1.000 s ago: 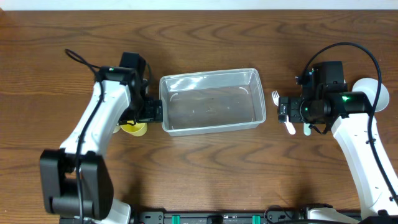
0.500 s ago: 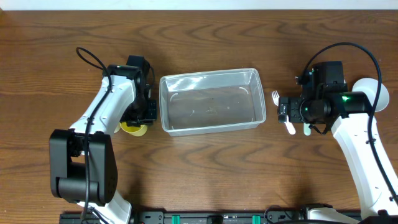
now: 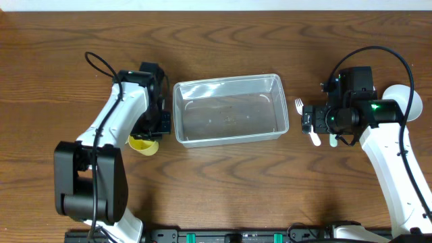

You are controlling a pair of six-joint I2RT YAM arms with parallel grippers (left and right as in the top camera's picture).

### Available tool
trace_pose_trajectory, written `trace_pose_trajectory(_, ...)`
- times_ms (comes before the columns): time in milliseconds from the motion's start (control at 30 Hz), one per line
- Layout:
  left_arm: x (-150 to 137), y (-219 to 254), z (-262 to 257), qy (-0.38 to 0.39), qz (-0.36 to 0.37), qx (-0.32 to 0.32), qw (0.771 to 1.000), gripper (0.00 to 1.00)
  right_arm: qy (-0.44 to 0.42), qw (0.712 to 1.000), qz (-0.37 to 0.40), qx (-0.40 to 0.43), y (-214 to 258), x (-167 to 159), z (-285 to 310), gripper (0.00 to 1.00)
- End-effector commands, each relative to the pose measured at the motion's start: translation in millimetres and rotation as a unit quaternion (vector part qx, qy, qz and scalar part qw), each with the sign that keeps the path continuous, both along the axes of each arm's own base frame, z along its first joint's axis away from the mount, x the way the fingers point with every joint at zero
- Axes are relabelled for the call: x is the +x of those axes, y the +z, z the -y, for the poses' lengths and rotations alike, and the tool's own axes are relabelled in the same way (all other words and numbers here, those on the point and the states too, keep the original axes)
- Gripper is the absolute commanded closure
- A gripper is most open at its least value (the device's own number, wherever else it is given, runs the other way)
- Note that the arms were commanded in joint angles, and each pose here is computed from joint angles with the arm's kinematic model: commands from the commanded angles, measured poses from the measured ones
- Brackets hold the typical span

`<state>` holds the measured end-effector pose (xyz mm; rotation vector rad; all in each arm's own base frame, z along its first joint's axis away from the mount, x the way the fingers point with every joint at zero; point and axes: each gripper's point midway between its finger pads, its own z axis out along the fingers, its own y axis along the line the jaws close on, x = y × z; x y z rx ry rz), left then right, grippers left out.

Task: Pack container
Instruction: 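Carry the yellow cup into the container's left corner and release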

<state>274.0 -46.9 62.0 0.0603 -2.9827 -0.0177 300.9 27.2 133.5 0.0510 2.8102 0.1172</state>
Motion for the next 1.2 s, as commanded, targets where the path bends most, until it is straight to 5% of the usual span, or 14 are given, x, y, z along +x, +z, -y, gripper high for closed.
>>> trace_pose_trajectory(0,11,47,14,-0.021,0.074,-0.012,0.997,0.94,-0.010,1.000,0.005,0.003,4,3,2,0.01)
trace_pose_trajectory(200,31,155,59,-0.080,0.247,-0.059,0.964,0.94,-0.010,1.000,0.006,0.003,4,4,2,0.01)
trace_pose_trajectory(367,52,187,104,-0.125,0.319,-0.094,0.935,0.94,-0.010,1.000,0.006,0.003,4,4,2,0.01)
trace_pose_trajectory(800,81,45,135,-0.156,0.159,-0.049,0.974,0.94,-0.010,1.000,-0.001,0.003,3,1,2,0.01)
trace_pose_trajectory(1167,121,-2,113,-0.151,0.174,0.018,0.973,0.94,-0.010,1.000,-0.007,0.002,2,-2,2,0.01)
